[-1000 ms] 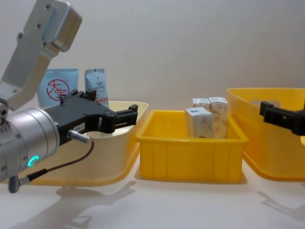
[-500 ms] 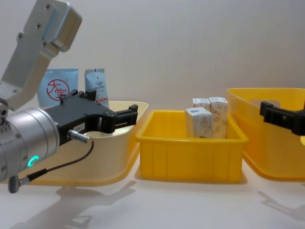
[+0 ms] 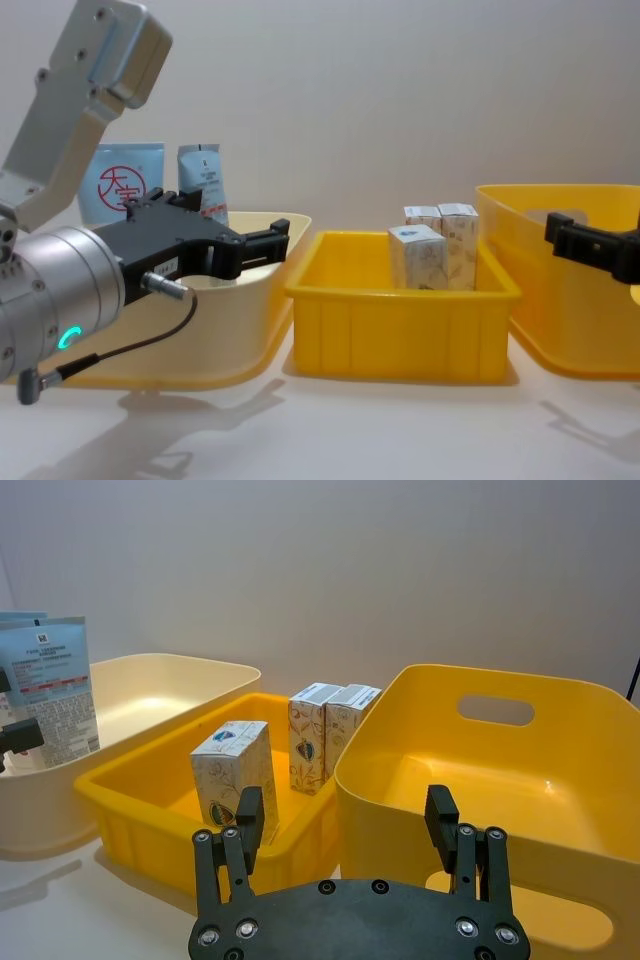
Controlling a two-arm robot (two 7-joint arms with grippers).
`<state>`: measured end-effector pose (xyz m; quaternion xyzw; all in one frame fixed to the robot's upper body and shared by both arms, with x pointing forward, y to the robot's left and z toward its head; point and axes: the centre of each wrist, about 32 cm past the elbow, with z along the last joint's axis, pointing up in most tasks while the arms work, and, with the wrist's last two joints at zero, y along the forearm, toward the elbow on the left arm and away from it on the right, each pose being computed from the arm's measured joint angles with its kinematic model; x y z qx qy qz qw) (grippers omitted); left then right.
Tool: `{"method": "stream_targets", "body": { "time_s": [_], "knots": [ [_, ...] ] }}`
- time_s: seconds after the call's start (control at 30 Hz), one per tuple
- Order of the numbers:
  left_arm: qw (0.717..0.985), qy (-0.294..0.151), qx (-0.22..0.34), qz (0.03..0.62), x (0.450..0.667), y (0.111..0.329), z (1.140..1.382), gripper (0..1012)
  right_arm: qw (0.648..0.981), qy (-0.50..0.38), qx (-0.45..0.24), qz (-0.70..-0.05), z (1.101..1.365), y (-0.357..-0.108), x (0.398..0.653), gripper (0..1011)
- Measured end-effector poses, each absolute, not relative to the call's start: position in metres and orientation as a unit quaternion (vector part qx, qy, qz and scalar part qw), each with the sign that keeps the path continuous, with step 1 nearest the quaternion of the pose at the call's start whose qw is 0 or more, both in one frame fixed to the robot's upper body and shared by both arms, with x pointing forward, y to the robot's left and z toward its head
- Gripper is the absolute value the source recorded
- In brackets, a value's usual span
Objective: Bimanual collaborative sorting of washing and personal care products
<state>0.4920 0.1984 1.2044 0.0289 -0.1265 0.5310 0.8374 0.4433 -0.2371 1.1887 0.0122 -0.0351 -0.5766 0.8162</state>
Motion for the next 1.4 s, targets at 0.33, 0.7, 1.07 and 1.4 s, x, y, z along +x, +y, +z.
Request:
{"method": "stream_targets", "body": {
  "time_s": [0.33,0.7,1.07,1.4],
  "knots": [
    [0.837,-0.126,0.029,0.531,0.492,0.198,1.204,1003,0.816,-0.035,0.012,-0.577,1.189,-0.237,0.443,1005],
    [0.837,-0.126,0.029,0.531,0.492,0.198,1.204,1003,0.816,-0.035,0.012,-0.577,1.189,-0.237,0.443,1006],
    [0.837,-0.126,0.029,0.531,0.492,0.198,1.204,1003,0.827,-0.038,0.017,-0.560,1.197,-0.230,0.441,1006],
    [0.837,-0.126,0.029,0.531,0.492,0.198,1.204,1003,0.858,-0.028,0.015,-0.512,1.217,-0.218,0.435,1006]
  ]
}}
